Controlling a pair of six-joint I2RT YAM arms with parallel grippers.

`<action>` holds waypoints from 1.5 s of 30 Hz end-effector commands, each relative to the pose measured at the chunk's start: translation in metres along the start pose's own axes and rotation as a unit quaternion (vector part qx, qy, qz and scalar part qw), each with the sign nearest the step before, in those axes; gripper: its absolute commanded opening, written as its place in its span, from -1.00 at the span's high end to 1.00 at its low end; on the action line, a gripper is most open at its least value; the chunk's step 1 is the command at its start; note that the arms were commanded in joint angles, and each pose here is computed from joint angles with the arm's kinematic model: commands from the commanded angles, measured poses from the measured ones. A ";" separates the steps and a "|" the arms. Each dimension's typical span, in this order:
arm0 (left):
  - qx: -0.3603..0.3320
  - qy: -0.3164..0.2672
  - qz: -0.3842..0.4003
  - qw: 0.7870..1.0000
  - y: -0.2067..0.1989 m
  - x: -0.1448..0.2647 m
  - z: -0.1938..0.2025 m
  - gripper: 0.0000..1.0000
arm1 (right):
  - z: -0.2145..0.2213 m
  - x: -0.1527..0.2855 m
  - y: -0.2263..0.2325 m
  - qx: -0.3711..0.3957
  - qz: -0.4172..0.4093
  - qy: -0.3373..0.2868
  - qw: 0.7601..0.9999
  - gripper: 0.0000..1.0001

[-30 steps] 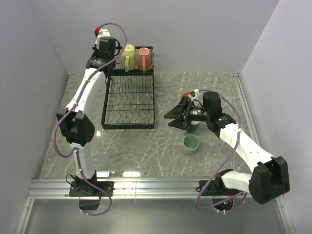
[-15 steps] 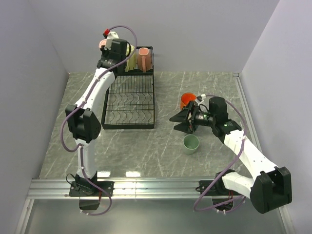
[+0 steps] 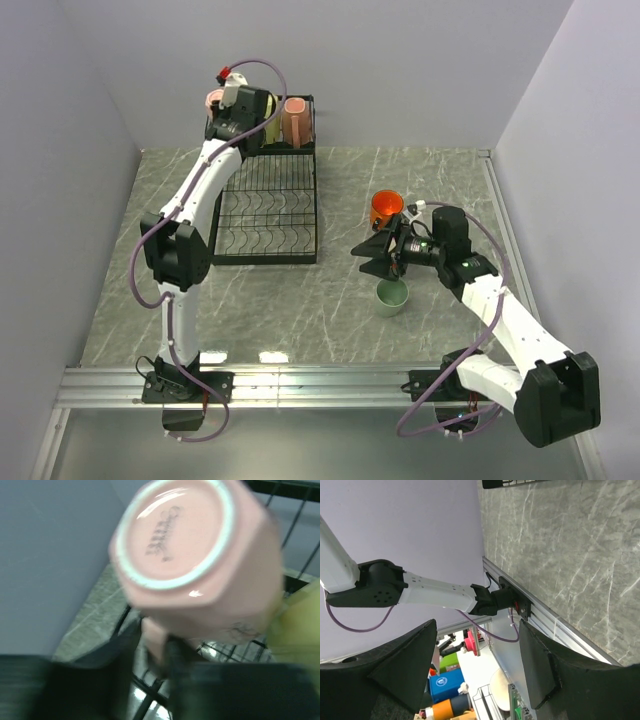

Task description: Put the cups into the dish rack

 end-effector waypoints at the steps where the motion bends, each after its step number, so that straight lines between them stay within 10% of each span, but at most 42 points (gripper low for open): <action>1: 0.036 -0.014 0.014 0.999 0.000 0.012 -0.016 0.21 | 0.002 0.007 0.004 0.018 -0.015 -0.002 1.000 -0.47; 7: 0.034 -0.006 0.018 0.999 0.001 0.014 -0.013 -0.39 | 0.001 0.008 0.002 0.017 -0.014 -0.002 1.000 -0.47; 21: 0.099 0.010 0.049 0.994 0.033 0.047 -0.016 -0.50 | -0.002 0.006 0.001 0.033 -0.002 -0.003 0.999 -0.47; 30: 0.241 -0.043 0.097 0.965 0.118 0.102 -0.019 -0.99 | -0.027 0.020 0.050 0.142 0.044 -0.087 0.985 -0.47; 45: 0.278 0.014 0.277 0.920 0.109 0.161 0.082 -0.87 | -0.153 0.027 0.060 0.179 0.330 -0.239 0.895 -0.43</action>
Point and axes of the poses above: each gripper's point midway between its finger pads, its own x axis back along the fingers, its own y axis along the line the jaws close on, z = x × y, the point moved 4 cm from there along x, back along the fingers, and after that the axes turned 13 degrees about -x, right-handed, at the moved point
